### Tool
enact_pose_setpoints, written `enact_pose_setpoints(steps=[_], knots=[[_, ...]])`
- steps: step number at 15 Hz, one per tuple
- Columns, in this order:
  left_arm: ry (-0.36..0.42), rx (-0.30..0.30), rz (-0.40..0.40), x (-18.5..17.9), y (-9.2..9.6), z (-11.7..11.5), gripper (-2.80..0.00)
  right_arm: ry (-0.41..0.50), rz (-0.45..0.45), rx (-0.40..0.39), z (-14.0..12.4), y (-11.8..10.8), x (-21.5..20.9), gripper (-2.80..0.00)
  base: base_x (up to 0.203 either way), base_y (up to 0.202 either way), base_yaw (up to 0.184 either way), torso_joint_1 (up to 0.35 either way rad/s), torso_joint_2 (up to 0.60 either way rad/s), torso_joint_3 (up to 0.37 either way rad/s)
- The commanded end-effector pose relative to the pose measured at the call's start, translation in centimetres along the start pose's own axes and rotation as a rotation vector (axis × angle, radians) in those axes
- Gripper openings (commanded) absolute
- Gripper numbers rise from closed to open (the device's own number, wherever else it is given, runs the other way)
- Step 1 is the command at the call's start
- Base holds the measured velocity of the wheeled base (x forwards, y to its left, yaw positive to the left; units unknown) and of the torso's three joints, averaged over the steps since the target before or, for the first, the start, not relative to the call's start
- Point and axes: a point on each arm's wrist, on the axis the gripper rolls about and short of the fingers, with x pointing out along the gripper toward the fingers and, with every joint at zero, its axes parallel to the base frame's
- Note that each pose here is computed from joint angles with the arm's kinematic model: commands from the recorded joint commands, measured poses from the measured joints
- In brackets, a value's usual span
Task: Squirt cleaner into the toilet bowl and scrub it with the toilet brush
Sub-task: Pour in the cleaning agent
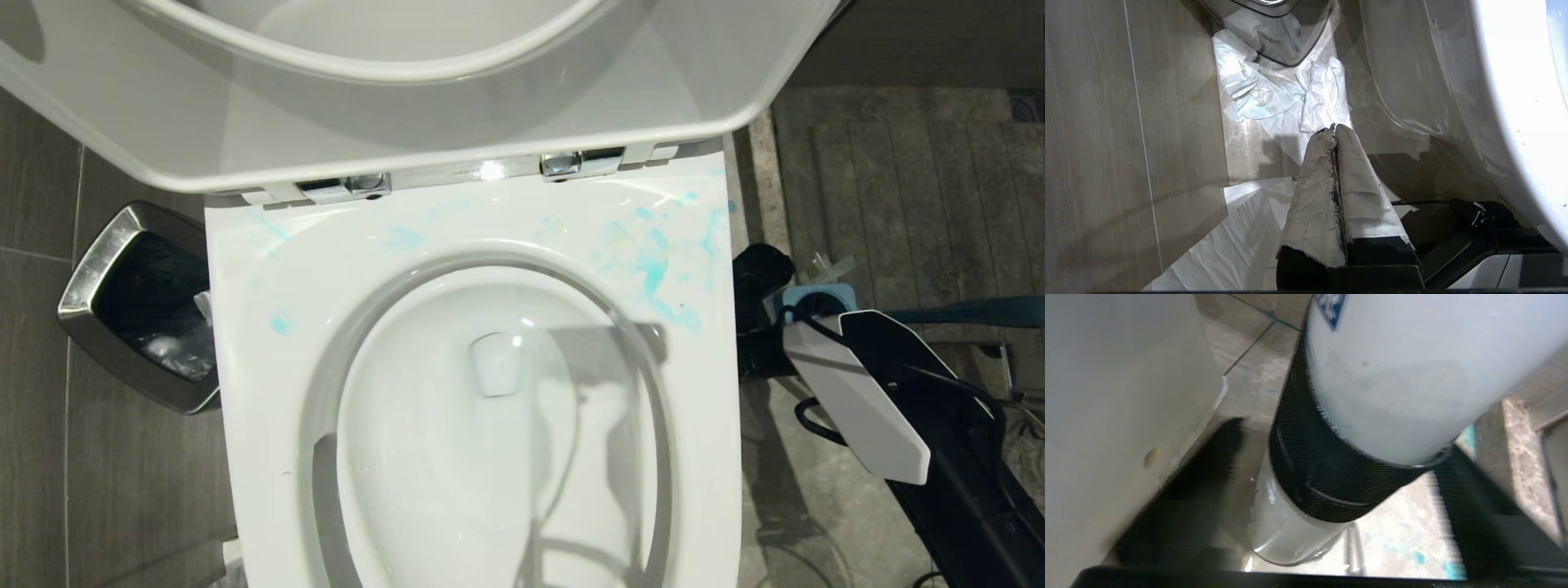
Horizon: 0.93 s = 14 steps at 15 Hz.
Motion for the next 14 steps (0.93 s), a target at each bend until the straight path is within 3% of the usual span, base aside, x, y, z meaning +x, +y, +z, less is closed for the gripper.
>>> enact_pose_setpoints(steps=[1, 7, 14], knots=[[0.001, 0.0, 0.0, 0.0, 0.0, 0.0, -2.8, -0.006, -0.005, -0.005, 0.1, -0.1, 0.0, -2.8, 0.0, 0.0, 0.0, 0.0, 0.0, 0.0], [0.001, 0.0, 0.0, 0.0, 0.0, 0.0, -2.8, 0.004, 0.001, -0.001, -0.1, 0.0, -0.2, -2.8, 0.0, 0.0, 0.0, 0.0, 0.0, 0.0], [0.001, 0.0, 0.0, 0.0, 0.0, 0.0, -2.8, 0.135, 0.062, 0.098, -0.9, 0.7, -2.3, -2.8, 0.0, 0.0, 0.0, 0.0, 0.0, 0.0]])
